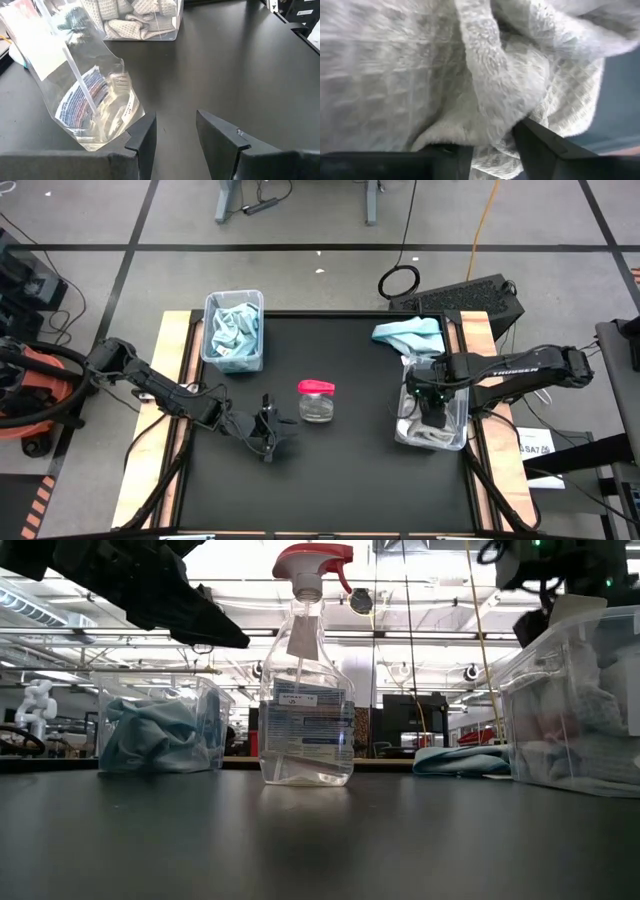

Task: Sort microfiber towel by color & place in baskets
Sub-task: Put the gray towel into the right transparent bin, then put the blue towel into the left transparent bin

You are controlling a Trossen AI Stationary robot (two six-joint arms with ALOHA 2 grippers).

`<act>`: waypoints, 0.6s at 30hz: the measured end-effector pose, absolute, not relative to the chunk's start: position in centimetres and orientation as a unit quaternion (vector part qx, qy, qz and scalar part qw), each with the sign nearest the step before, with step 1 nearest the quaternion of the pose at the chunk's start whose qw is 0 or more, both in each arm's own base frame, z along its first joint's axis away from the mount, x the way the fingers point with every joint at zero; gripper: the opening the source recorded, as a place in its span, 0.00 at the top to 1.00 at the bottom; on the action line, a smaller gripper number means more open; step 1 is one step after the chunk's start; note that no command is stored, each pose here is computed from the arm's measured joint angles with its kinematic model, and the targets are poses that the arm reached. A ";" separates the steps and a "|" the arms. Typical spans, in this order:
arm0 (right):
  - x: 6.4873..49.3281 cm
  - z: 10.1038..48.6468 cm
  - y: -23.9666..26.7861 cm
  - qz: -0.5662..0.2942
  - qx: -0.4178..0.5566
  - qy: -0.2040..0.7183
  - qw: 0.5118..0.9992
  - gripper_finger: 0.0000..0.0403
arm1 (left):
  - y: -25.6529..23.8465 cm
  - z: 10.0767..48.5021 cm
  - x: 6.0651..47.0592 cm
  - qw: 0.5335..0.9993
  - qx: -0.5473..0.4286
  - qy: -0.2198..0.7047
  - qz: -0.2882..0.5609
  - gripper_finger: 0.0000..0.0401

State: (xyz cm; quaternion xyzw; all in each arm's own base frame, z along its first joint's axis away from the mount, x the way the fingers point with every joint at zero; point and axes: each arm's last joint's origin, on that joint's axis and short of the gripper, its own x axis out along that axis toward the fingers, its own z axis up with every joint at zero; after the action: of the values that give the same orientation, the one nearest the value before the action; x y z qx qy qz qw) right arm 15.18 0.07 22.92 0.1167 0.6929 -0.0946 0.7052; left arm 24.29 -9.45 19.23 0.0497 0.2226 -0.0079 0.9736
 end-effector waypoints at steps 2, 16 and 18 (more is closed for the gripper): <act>15.4 24.1 0.1 -0.093 0.118 0.687 0.711 0.64 | -9.4 19.2 24.3 0.973 0.054 0.222 -0.009 0.63; 15.7 34.6 -0.9 -0.197 0.013 0.568 0.799 0.51 | -9.5 19.2 24.3 0.973 0.058 0.222 -0.010 0.63; 15.8 35.5 -1.2 -0.223 -0.011 0.544 0.809 0.49 | -9.5 19.3 24.3 0.973 0.060 0.222 -0.010 0.63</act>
State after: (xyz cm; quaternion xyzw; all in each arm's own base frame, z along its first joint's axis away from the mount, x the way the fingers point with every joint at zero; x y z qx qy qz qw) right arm 15.78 -1.21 35.49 -0.0110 0.5441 -0.2231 0.8088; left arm 24.29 -9.45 19.25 0.0604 0.2216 -0.0104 0.9732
